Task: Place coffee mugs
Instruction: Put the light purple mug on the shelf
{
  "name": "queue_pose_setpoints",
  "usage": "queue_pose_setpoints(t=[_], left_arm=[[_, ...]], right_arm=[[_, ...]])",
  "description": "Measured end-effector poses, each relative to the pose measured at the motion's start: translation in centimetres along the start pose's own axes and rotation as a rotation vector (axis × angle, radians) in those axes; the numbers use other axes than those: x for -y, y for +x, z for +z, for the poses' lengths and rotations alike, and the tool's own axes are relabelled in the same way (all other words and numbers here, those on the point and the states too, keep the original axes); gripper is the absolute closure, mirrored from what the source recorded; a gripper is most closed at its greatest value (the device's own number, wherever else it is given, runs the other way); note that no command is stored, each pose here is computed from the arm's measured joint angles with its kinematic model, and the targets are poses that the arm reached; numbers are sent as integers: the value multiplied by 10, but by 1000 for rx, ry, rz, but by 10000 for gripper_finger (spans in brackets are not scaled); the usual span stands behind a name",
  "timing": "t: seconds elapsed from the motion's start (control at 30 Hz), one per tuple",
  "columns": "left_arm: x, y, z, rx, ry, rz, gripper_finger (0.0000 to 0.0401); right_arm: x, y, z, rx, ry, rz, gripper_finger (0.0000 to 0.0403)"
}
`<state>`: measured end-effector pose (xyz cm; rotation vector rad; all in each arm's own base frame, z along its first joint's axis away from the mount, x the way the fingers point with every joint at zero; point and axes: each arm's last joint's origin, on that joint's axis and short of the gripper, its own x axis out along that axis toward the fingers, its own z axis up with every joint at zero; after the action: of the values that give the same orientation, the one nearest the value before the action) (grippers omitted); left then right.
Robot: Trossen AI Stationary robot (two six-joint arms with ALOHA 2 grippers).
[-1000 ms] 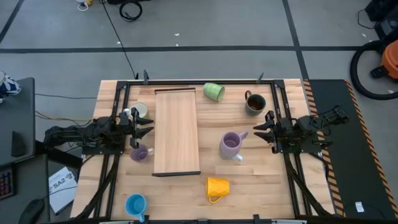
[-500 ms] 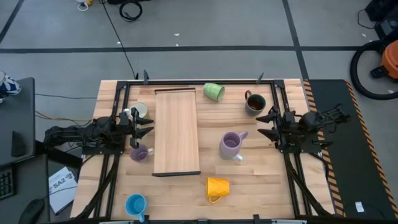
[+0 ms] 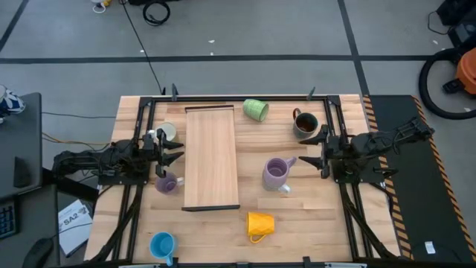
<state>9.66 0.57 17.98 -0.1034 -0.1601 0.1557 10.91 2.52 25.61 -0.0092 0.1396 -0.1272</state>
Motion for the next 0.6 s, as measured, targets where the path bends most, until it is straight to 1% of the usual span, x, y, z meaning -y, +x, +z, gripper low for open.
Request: queue_pose_setpoints(t=[0.1, 0.17, 0.33, 0.47, 0.6], left_arm=[[0, 0, 0, 0, 0, 0, 245], [0, 0, 0, 0, 0, 0, 245], [0, 0, 0, 0, 0, 0, 245], [0, 0, 0, 0, 0, 0, 245], [0, 0, 0, 0, 0, 0, 245]], right_arm=[[0, 5, 1, -65, -24, -10, 135], [1, 9, 0, -98, -15, -14, 135], [1, 19, -4, -154, -1, 57, 135], [3, 25, -7, -187, -1, 32, 135], [4, 31, -10, -221, 5, 70, 135]])
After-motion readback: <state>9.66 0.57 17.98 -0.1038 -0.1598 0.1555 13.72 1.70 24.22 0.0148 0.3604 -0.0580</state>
